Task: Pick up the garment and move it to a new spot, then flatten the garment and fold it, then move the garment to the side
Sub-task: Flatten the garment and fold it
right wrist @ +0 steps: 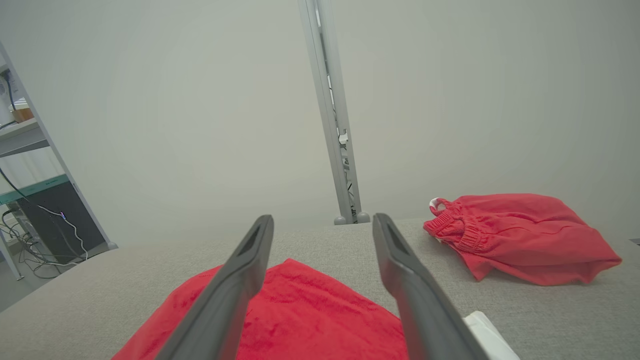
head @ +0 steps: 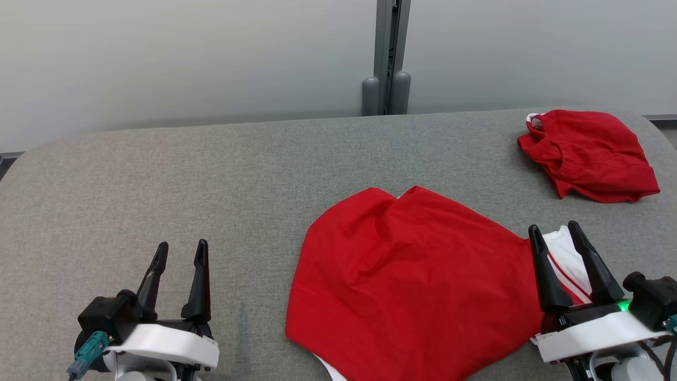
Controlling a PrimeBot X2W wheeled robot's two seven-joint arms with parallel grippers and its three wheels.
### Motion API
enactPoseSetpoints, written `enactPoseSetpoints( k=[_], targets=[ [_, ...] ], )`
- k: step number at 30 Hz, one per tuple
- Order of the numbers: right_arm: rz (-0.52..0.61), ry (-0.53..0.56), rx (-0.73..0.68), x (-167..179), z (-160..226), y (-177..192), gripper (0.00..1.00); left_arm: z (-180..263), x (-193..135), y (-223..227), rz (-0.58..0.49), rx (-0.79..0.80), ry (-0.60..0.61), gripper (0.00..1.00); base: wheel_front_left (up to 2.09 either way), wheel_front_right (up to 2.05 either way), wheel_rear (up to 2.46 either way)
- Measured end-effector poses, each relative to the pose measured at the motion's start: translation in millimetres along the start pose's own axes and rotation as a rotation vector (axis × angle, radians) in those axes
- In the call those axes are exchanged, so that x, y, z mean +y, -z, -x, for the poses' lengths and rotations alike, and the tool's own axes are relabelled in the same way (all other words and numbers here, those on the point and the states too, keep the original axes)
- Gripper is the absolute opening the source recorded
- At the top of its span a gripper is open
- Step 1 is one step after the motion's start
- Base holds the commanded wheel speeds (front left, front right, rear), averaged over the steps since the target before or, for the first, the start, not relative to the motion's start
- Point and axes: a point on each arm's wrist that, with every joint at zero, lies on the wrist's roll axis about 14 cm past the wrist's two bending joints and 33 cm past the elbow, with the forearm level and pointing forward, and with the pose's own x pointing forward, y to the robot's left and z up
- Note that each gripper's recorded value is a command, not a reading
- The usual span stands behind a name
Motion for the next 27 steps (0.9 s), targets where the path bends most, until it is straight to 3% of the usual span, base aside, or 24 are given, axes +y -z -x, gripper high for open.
enactPoseSetpoints(
  k=[14,18,22,27],
  targets=[
    [0.003,0.01,-0.005,-3,3,-2,1.0,-2,-5,6,-0.002,0.018,0.018,1.0,0.0,0.0,0.0],
    [0.006,0.023,-0.023,-8,1,-8,1.0,-19,-12,4,-0.06,0.053,0.073,1.0,0.0,0.0,0.0],
    [0.005,0.059,-0.034,-18,4,-12,1.0,-42,-25,9,-0.104,0.154,0.141,1.0,0.0,0.0,0.0],
    [-0.002,0.106,-0.05,-28,12,-16,1.0,-62,-63,23,-0.036,0.341,0.26,1.0,0.0,0.0,0.0]
  ],
)
